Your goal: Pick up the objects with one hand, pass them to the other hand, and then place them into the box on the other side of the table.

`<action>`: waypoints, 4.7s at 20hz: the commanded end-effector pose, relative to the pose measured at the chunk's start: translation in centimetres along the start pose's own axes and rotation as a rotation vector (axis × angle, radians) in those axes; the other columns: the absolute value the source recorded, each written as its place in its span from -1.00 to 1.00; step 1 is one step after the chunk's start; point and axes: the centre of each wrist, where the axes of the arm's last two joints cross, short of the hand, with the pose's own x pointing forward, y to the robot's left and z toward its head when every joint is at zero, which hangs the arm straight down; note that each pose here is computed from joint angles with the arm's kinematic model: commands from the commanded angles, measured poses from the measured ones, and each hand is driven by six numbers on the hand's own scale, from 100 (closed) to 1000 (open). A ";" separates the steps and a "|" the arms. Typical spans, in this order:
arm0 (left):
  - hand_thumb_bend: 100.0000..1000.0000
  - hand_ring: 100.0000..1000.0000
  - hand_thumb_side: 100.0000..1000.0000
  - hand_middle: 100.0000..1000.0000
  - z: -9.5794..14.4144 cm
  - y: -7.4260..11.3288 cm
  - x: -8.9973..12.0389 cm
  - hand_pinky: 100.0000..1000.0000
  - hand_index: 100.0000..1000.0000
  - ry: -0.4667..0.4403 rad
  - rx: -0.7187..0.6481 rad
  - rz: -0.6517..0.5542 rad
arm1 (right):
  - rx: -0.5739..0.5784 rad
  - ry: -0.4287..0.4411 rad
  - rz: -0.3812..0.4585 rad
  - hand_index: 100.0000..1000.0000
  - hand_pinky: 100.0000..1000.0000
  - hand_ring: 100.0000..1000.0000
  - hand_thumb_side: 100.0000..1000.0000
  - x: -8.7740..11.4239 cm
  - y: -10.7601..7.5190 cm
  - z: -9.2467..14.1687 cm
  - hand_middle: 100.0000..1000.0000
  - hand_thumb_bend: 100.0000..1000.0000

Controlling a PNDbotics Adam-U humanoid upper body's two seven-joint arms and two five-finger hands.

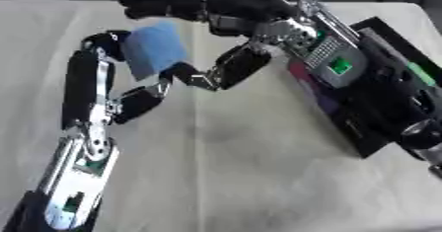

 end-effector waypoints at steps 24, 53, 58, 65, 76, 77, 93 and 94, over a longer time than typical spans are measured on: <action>-1.00 -0.08 -0.85 -0.42 0.2 -0.4 2.4 0.43 -0.19 -0.076 0.011 0.068 | 0.011 0.012 0.021 1.00 1.00 0.81 -0.65 -1.2 0.3 0.7 1.00 -1.00; -1.00 -0.07 -0.87 -0.43 0.4 -0.1 3.2 0.43 -0.20 -0.128 0.022 0.045 | 0.021 0.063 0.029 1.00 1.00 0.72 -0.68 -2.2 0.5 1.7 0.86 -1.00; -1.00 -0.07 -0.87 -0.43 0.4 -0.2 3.3 0.43 -0.20 -0.135 0.024 0.042 | 0.042 0.069 0.010 1.00 1.00 0.73 -0.70 -2.3 0.6 1.8 0.88 -1.00; -1.00 -0.07 -0.88 -0.43 0.4 0.0 3.6 0.43 -0.20 -0.155 0.033 0.036 | 0.076 0.076 -0.026 1.00 1.00 0.70 -0.72 -2.5 0.8 1.9 0.88 -1.00; -1.00 -0.08 -0.85 -0.44 0.5 0.4 4.3 0.43 -0.20 -0.191 0.050 0.052 | 0.082 0.078 -0.085 1.00 1.00 0.67 -0.74 -2.5 0.9 2.0 0.86 -1.00; -1.00 -0.08 -0.85 -0.44 0.5 0.4 4.3 0.43 -0.20 -0.193 0.048 0.056 | 0.079 0.078 -0.089 1.00 1.00 0.67 -0.75 -2.5 0.9 2.0 0.86 -1.00; -1.00 -0.07 -0.88 -0.38 0.6 0.5 4.9 0.44 -0.13 -0.223 0.051 0.149 | -0.047 0.038 -0.214 0.65 0.95 0.17 -0.78 -2.1 1.0 1.7 0.39 -1.00; -1.00 -0.08 -0.87 -0.39 0.6 0.5 4.9 0.44 -0.14 -0.223 0.054 0.155 | -0.054 0.033 -0.223 0.62 0.94 0.15 -0.78 -2.1 1.0 1.7 0.36 -1.00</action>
